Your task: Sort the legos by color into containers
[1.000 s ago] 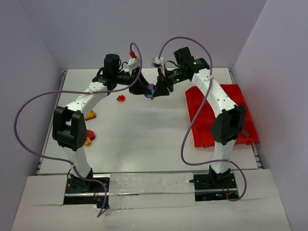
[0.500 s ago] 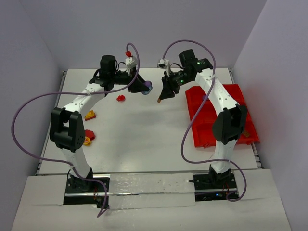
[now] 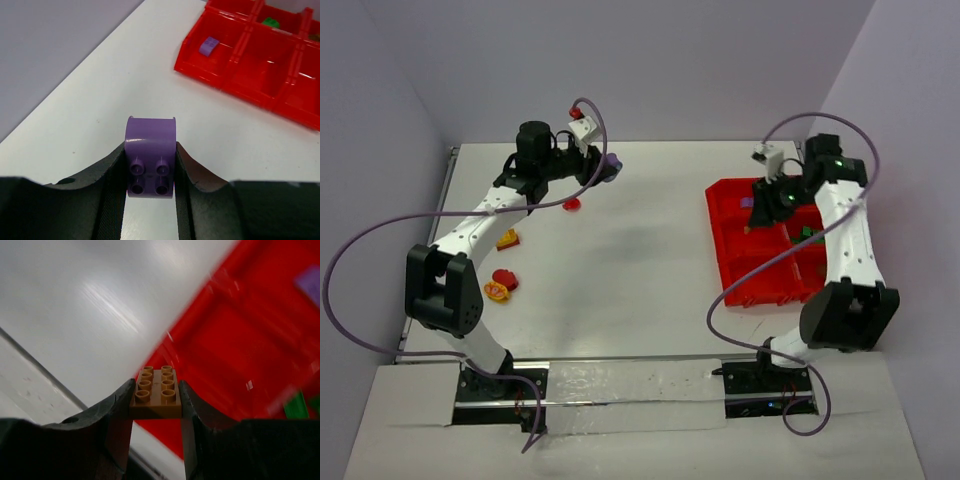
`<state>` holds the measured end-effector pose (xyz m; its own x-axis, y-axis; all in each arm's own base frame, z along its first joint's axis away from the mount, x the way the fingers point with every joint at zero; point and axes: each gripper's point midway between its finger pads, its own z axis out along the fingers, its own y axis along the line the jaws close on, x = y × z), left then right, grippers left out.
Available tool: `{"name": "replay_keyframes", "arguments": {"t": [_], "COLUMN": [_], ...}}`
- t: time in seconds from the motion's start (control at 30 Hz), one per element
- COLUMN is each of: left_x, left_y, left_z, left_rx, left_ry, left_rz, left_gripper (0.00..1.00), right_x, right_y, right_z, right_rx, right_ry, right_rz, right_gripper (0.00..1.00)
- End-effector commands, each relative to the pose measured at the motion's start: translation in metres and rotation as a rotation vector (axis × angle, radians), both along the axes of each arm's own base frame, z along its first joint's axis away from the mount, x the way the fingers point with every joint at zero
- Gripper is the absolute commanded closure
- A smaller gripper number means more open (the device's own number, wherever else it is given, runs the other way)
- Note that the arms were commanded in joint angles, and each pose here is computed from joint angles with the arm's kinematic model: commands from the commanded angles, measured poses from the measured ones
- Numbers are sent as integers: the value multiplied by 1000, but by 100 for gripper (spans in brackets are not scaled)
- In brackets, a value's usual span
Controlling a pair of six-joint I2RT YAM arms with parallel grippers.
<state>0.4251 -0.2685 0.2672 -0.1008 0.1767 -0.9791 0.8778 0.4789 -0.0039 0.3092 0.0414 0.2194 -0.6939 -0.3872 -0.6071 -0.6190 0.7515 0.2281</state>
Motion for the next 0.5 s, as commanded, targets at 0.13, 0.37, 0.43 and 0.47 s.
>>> {"name": "replay_keyframes", "arguments": {"t": [0.13, 0.37, 0.43, 0.47], "left_x": [12, 18, 19, 19], "left_y": [-1, -2, -1, -1], "left_z": [19, 22, 21, 20], "left_rx": [3, 6, 10, 10], "left_ry": [-79, -82, -81, -80], "left_rz": [116, 149, 156, 158], "left_gripper": [100, 100, 100, 100], "right_x": [-101, -87, -81, -77], "right_y": [-119, -169, -182, -186], "right_z": [-33, -44, -49, -50], "right_rx": [-340, -412, -439, -450], "right_ry": [110, 133, 147, 142], "right_rz": [-218, -410, -471, -489], "right_gripper": [100, 100, 100, 100]}}
